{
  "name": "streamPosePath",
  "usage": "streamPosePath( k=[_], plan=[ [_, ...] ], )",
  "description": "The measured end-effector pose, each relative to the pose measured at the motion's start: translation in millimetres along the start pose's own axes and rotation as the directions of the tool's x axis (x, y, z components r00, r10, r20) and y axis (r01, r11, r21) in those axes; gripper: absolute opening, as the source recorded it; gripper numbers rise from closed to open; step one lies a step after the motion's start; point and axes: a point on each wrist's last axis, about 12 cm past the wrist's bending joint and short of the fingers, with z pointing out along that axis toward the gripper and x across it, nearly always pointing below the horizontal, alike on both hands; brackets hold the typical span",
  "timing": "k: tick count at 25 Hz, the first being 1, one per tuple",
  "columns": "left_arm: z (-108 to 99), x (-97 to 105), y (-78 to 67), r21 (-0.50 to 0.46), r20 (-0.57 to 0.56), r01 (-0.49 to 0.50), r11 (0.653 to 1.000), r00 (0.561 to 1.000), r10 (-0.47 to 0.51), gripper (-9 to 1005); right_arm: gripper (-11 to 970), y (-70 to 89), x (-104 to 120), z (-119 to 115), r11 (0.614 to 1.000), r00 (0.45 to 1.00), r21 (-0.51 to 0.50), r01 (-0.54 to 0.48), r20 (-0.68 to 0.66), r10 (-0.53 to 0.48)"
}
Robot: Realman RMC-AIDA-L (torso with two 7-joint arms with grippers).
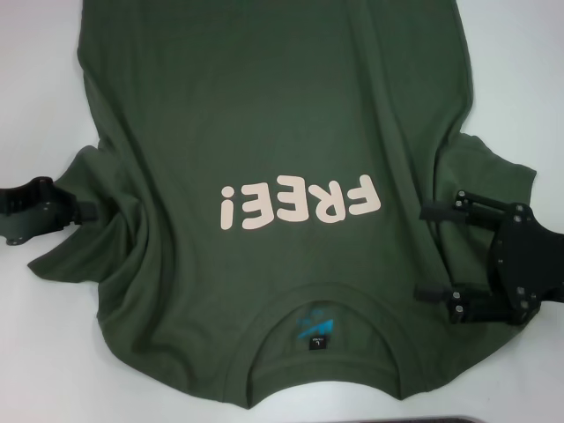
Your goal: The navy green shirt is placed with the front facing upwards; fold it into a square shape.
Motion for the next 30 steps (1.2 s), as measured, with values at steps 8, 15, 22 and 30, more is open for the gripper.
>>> streamPosePath(
  k=[8,15,22,30],
  plan=[
    [-8.6,0.5,2.6,0.003,0.015,0.001,1.0,1.0,-0.001,7,926,-1.6,-1.4,0.9,1.0,1.0,-0.001,0.001,0.003,-0.001],
    [-38.9,-0.2,13.8,-0.01,0.101,0.029,1.0,0.994,-0.028,22,927,-2.6,-2.3,1.2,1.0,1.0,-0.001,0.003,0.004,-0.003],
    [-55.8,6.5,24.8,-0.014,0.13,0.059,0.998,0.99,-0.057,37,927,-4.8,-4.0,1.8,1.0,1.0,0.004,0.008,0.009,-0.008],
    [-64.4,3.8,24.5,-0.034,0.153,0.062,0.997,0.987,-0.056,54,927,-5.9,-5.0,2.8,1.0,1.0,0.0,0.008,0.012,-0.008]
  ],
)
